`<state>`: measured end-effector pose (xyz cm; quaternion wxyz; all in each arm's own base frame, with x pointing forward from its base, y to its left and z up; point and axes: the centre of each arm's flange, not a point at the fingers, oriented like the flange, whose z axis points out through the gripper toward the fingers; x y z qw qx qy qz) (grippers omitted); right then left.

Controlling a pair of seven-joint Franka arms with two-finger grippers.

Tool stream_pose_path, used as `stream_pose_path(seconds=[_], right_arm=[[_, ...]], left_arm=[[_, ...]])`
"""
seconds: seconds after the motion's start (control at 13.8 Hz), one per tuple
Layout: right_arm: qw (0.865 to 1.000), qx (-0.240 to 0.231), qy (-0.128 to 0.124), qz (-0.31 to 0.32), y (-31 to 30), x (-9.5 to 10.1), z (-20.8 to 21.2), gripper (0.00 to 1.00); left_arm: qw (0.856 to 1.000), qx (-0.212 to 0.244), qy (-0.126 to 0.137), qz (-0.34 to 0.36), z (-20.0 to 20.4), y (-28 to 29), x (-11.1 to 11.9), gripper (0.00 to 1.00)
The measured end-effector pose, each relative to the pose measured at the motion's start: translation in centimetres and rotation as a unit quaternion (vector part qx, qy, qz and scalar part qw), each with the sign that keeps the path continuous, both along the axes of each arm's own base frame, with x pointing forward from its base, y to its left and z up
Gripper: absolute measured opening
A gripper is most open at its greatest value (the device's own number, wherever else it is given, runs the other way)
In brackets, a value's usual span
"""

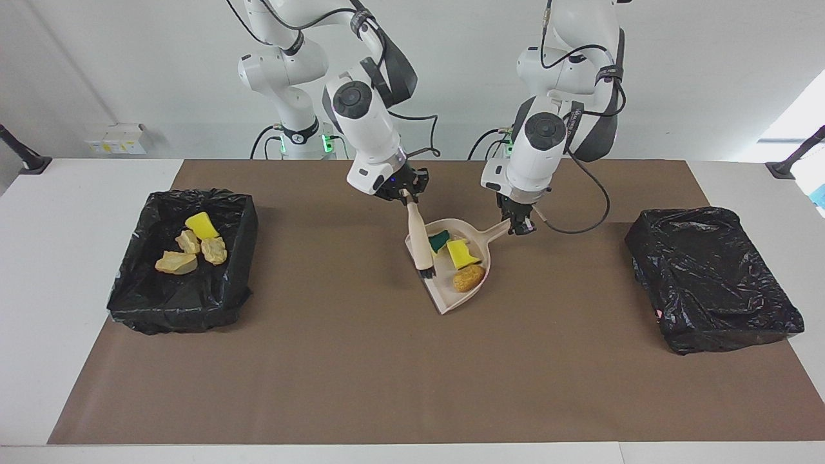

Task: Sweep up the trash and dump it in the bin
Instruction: 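Carry the loaded dustpan toward the bin with the left gripper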

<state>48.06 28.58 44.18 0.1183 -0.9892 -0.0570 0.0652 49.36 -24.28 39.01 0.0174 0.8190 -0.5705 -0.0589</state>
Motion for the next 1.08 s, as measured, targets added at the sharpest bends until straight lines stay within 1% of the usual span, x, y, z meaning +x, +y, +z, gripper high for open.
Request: stream_pose_path(seconds=[0.14, 0.22, 0.36, 0.43, 0.65, 0.72, 0.87, 1.08], right_arm=[[1.0, -0.028, 0.001, 0.013, -1.2, -0.6, 1.3, 0.25], [0.999, -0.038, 0.008, 0.017, -1.3, -1.3, 1.9, 0.25], [0.998, -0.061, 0.019, 0.004, -1.0, -2.6, 2.8, 0.25], [0.997, -0.068, 0.02, -0.002, -0.4, -3.4, 3.1, 0.25], [0.996, -0.085, 0.024, -0.019, 2.5, -6.6, 3.2, 0.25], [0.995, -0.089, 0.025, -0.027, 3.8, -7.8, 3.1, 0.25], [0.995, -0.09, 0.018, -0.042, 6.7, -10.0, 2.6, 0.25], [0.994, -0.085, 0.006, -0.061, 11.3, -13.7, 0.0, 0.25]], left_arm=[[1.0, -0.002, -0.002, 0.009, 0.1, 0.8, 0.4, 0.33], [1.0, -0.005, -0.003, 0.017, 0.2, 1.4, 0.8, 0.33], [0.999, -0.013, -0.009, 0.033, 1.0, 2.8, 1.5, 0.33], [0.999, -0.019, -0.015, 0.04, 1.8, 3.8, 2.0, 0.33], [0.997, -0.04, -0.034, 0.059, 4.6, 7.9, 3.1, 0.33], [0.996, -0.041, -0.035, 0.065, 5.5, 9.5, 3.4, 0.33], [0.996, -0.042, -0.022, 0.072, 7.2, 13.3, 3.8, 0.33], [0.996, -0.057, -0.011, 0.064, 10.0, 20.7, 4.8, 0.33]])
